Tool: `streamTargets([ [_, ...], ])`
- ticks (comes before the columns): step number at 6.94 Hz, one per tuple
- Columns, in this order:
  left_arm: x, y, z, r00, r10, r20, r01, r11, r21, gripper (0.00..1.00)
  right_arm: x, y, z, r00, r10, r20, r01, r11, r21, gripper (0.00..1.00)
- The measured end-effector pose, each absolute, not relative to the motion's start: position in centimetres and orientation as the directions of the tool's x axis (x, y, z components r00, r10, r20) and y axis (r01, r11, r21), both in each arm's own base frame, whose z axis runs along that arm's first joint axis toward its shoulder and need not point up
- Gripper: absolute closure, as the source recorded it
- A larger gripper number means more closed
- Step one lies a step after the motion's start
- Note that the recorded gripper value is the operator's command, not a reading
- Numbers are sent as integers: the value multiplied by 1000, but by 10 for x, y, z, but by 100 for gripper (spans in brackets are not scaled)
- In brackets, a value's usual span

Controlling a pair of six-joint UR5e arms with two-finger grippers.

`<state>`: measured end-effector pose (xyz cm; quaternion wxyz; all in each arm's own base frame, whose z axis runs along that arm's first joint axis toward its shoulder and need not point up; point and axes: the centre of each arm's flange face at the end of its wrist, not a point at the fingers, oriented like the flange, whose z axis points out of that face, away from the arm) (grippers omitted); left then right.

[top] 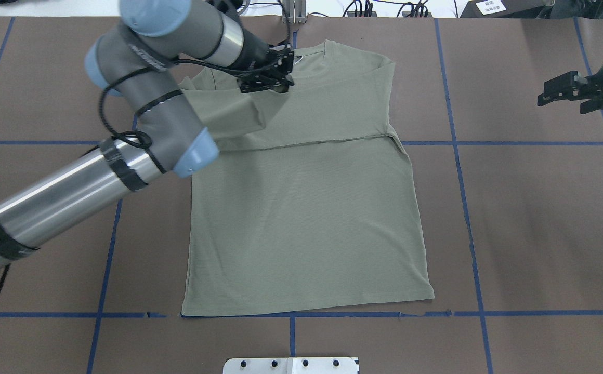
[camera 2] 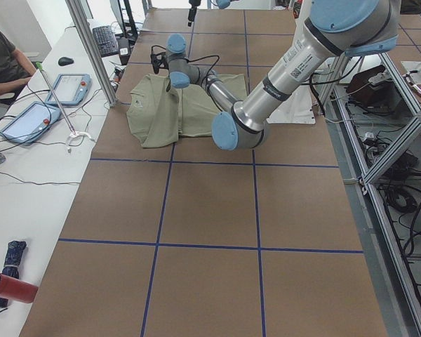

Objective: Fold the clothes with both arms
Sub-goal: 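Carry the sleeve across the shirt toward the collar with the left gripper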

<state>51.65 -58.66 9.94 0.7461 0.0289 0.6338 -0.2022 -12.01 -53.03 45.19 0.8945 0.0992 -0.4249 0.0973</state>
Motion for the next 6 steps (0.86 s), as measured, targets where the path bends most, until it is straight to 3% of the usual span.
streamTargets([
  [3,636,-528,50,102,-258,-961,395,897,-198,100,-87,-531,475,621,73,781,-239,966,100,0],
  [6,675,-525,68,92,-242,-966,439,881,-179,100,-81,-528,481,620,78,781,-240,966,94,0],
])
